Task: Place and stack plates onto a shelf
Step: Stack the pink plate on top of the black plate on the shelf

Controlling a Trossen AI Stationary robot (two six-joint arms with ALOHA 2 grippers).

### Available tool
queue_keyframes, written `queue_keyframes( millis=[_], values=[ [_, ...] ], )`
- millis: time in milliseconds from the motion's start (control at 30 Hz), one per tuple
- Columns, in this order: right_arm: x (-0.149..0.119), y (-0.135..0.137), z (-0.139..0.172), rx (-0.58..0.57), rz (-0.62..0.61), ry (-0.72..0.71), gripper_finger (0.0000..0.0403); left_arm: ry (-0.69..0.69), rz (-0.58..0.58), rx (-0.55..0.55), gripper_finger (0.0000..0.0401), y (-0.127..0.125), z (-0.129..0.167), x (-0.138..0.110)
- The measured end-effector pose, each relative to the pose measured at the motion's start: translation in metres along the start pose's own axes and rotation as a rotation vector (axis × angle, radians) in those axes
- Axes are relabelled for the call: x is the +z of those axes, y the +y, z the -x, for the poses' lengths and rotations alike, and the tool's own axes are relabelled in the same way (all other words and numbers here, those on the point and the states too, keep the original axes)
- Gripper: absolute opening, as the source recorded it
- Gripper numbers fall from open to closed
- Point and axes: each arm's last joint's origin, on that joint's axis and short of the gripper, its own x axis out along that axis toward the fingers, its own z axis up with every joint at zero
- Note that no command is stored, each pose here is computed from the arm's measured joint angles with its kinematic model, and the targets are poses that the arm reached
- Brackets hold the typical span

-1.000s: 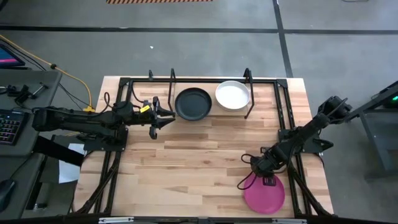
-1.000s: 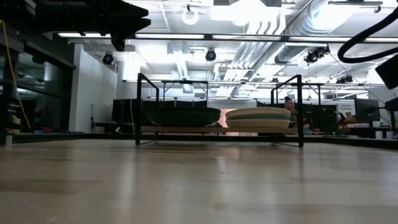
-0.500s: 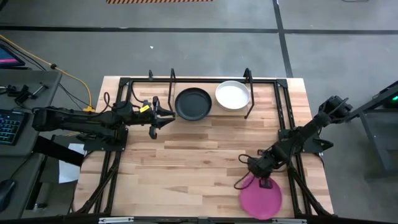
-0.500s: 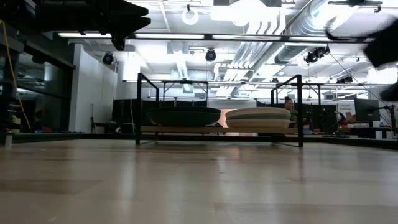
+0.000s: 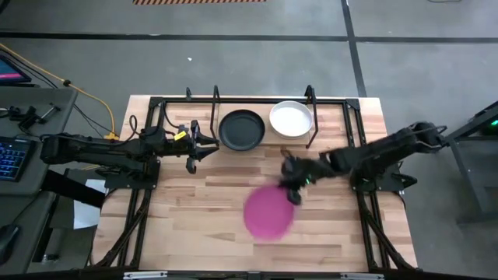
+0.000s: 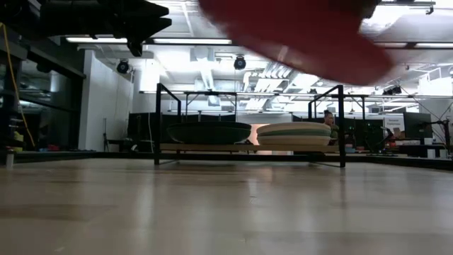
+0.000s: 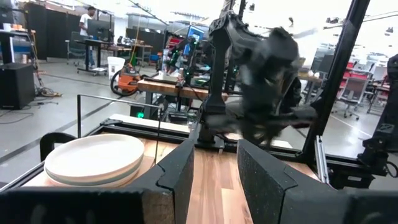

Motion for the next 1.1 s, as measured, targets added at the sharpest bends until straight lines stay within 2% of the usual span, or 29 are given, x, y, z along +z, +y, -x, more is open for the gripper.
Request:
queue_keyframes(
  millis=[67, 167, 333, 433, 633, 900, 1100],
  values=[
    [0.020, -0.017, 0.004, -0.101, -0.049, -0.091, 0.0000, -0.001, 0.000, 0.000, 0.0113, 0.000, 0.000, 0.000],
    [0.048, -0.049, 0.015, -0.248, -0.188, -0.220, 0.0000, -0.002, -0.020, 0.000, 0.0113, 0.000, 0.000, 0.000],
    [0.082, -0.098, 0.037, -0.362, -0.327, -0.356, 0.0000, -0.007, -0.026, -0.001, 0.0113, 0.000, 0.000, 0.001],
    [0.094, -0.123, 0.043, -0.373, -0.404, -0.389, 0.0000, -0.007, -0.026, -0.001, 0.0113, 0.000, 0.000, 0.001],
    [0.105, -0.162, 0.019, -0.347, -0.502, -0.317, 0.0000, -0.020, -0.028, 0.000, 0.0113, 0.000, 0.000, 0.002],
    [0.134, -0.188, -0.015, -0.338, -0.487, -0.224, 0.0000, -0.028, -0.028, 0.000, 0.0113, 0.000, 0.000, 0.003],
    [0.143, -0.200, -0.022, -0.367, -0.488, -0.170, 0.0000, 0.015, -0.025, 0.005, 0.0113, 0.000, 0.000, -0.001]
  ],
)
